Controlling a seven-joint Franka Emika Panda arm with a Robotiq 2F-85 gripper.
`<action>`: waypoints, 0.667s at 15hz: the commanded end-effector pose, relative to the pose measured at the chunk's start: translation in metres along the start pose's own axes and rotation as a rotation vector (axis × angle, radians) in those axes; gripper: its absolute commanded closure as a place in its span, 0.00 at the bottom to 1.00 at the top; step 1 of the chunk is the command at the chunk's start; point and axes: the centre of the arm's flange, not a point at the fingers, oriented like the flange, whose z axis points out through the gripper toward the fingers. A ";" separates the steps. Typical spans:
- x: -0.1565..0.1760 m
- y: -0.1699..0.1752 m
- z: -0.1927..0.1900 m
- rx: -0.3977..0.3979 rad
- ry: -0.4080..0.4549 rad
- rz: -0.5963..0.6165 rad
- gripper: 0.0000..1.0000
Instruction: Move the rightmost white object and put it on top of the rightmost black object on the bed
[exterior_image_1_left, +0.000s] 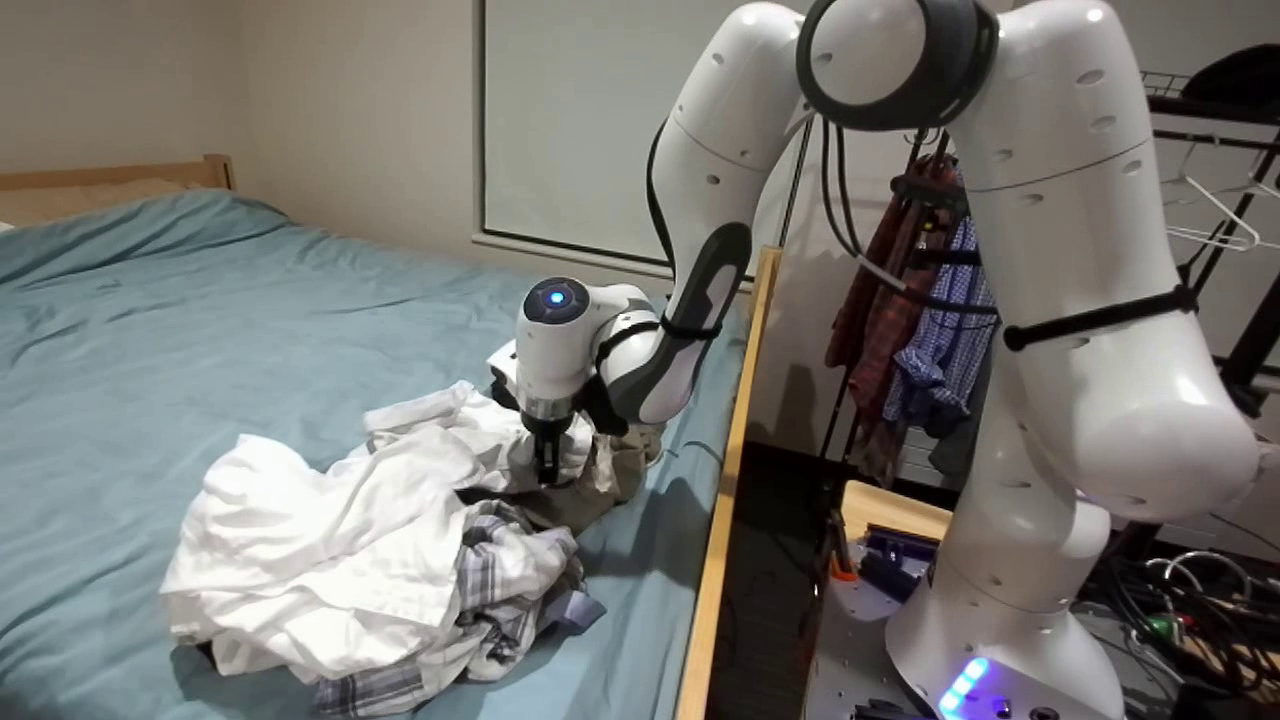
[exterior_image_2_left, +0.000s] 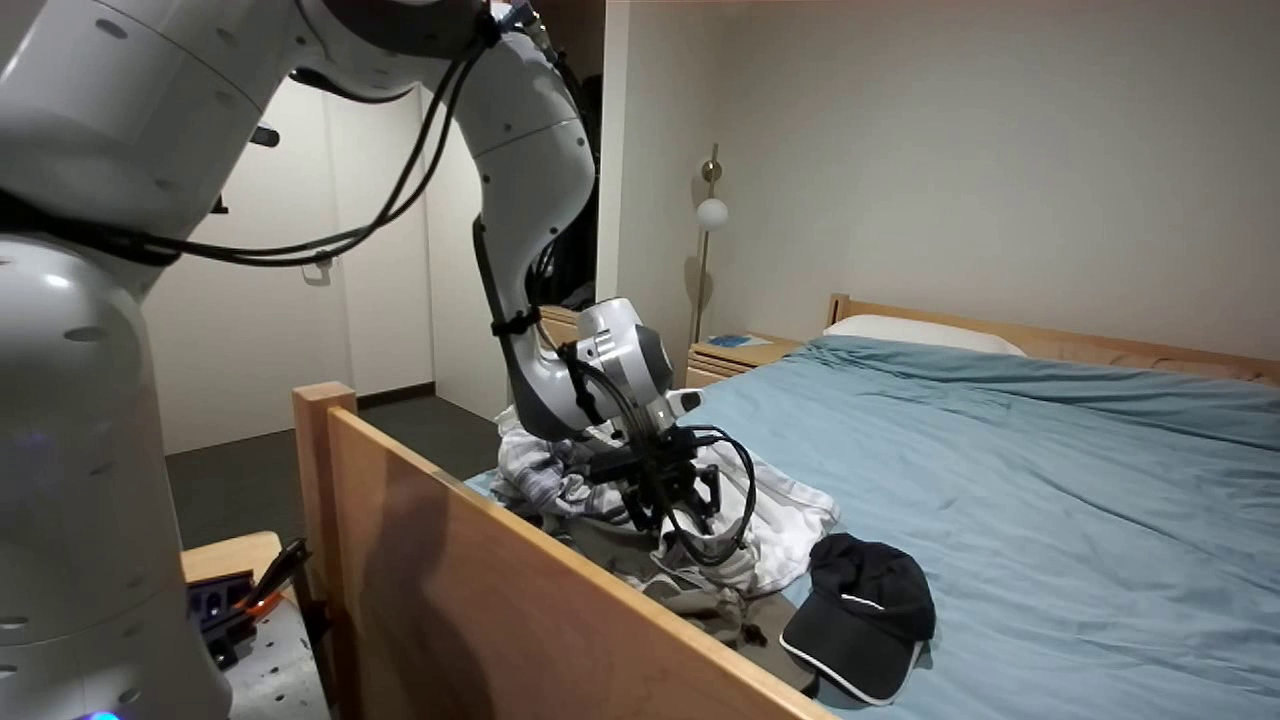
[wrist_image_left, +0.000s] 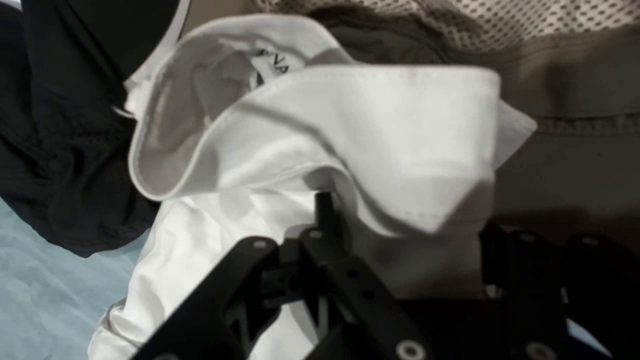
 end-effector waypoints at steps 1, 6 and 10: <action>0.000 0.001 0.002 0.006 0.033 0.025 0.75; -0.012 0.003 -0.021 0.093 0.065 0.047 0.91; -0.023 0.024 -0.053 0.028 0.138 0.150 0.90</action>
